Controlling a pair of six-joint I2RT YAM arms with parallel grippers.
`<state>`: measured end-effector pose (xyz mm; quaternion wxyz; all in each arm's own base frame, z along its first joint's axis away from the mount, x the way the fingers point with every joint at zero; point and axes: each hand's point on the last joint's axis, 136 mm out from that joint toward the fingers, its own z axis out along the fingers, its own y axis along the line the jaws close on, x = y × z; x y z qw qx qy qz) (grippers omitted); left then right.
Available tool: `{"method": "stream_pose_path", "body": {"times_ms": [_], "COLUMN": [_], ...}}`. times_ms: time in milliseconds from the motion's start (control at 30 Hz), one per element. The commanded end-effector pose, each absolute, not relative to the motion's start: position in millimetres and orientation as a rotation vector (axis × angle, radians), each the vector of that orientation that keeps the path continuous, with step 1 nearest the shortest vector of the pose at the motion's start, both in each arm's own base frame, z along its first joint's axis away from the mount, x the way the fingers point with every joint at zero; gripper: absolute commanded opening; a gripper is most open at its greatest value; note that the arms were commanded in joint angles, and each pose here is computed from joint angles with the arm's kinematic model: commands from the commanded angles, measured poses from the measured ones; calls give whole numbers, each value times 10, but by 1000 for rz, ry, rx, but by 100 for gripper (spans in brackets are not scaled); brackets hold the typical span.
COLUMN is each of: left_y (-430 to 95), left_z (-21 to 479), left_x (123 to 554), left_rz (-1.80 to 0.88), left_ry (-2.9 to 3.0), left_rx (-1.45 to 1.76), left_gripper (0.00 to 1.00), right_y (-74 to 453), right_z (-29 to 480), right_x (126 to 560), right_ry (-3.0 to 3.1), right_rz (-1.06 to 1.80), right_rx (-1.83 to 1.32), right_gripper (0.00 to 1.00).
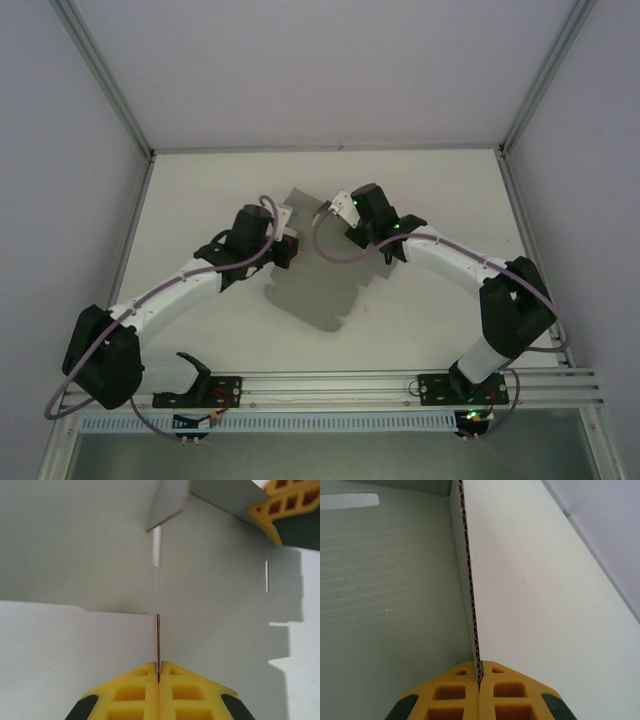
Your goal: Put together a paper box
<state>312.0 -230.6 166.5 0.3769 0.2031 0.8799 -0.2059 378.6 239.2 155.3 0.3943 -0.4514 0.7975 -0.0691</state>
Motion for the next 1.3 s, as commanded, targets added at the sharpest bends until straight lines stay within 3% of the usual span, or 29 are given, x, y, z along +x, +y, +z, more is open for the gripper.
{"method": "stream_pose_path", "body": {"times_ms": [0,433,700,867,933,1033,1133,1267], "left_y": [-2487,-3022,-3126,-3028,-2922,-2708,-2531,-2282], "left_z": [1695,1254,1137,1319,1436,1572,1724,1915], "left_x": [3120,3135,3197,3163,3166,3168,3136,3166], "left_rz": [-345,-149,-126,-161,-167,-192,-275,-340], "left_ry": [2180,2111,2109,2101,2088,2083,2088,2108], "left_rx": [708,968,928,854,799,703,620,492], "left_gripper": [0,0,0,38,45,65,98,100], "right_y": [2435,2516,2469,2400,2379,2370,2373,2401], "right_z": [1587,1467,1432,1458,1486,1541,1610,1786], "right_x": [3825,3776,3772,3786,3812,3853,3919,4075], "right_ry": [2046,2069,2063,2034,2016,1986,1936,1829], "right_rz": [-120,-38,-70,-140,-168,-201,-244,-352], "right_rx": [-1067,-1064,-1069,-1109,-1122,-1144,-1178,-1203], "right_gripper": [0,0,0,0,0,0,0,0]}}
